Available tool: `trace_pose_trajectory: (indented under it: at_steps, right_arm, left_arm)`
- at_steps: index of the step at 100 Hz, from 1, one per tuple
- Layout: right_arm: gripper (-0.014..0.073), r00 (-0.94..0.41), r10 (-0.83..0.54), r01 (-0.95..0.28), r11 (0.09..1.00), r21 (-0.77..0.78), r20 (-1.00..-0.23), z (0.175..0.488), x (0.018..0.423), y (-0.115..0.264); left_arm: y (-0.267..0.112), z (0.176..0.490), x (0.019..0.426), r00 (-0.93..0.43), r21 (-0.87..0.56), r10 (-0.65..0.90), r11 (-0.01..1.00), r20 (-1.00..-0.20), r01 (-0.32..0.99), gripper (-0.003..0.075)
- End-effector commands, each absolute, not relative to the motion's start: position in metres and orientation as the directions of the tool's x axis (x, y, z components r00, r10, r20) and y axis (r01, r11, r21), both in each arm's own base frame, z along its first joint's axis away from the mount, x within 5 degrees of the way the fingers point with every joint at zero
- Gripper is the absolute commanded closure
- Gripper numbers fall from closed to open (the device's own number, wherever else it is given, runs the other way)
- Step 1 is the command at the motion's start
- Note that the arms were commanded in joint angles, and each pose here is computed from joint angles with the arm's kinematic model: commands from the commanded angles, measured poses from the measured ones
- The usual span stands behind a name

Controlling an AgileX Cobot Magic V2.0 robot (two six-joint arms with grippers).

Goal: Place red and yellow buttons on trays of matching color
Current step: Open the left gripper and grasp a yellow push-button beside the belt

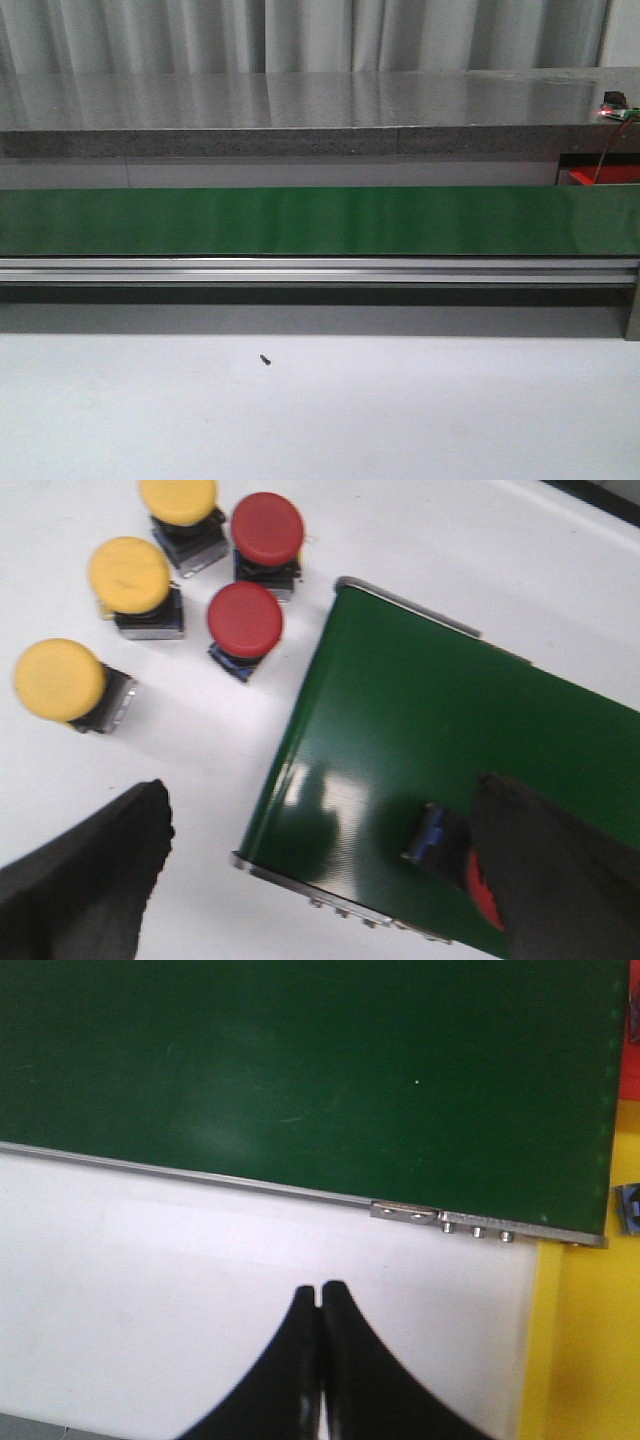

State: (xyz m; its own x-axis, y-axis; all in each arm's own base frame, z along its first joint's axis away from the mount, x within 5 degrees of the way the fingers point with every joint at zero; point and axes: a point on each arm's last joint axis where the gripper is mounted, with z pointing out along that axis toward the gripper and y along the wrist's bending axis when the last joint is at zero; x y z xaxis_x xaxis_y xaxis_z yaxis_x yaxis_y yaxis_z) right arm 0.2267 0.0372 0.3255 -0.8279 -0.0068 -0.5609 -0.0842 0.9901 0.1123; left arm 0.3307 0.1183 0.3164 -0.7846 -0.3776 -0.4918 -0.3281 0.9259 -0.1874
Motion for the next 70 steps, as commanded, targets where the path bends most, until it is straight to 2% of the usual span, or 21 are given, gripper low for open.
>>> trace_pose_trajectory:
  at_steps: [1,22,51,70]
  right_arm:
    - [0.0701,-0.773,0.003,-0.092,0.989,0.117,-0.634,0.341,0.225,0.037]
    - [0.0701,-0.772,0.003,-0.092,0.989,0.117,-0.635,0.341,0.225,0.037]
    - [0.0701,-0.774,0.003,-0.092,0.989,0.117,-0.634,0.341,0.225,0.037]
    - [0.0701,-0.774,0.003,-0.092,0.989,0.117,-0.634,0.341,0.225,0.037]
  left_arm:
    - [0.126,0.342,0.325,-0.732,-0.157,-0.345,0.936,-0.588,-0.315,0.0120]
    - [0.147,0.324,0.329,-0.783,-0.070,-0.246,0.965,-0.571,-0.252,0.0120]
    - [0.183,0.285,0.334,-0.827,-0.032,-0.274,0.954,-0.492,-0.297,0.0120]
    - [0.191,0.263,0.340,-0.862,-0.004,-0.232,0.966,-0.451,-0.258,0.0120]
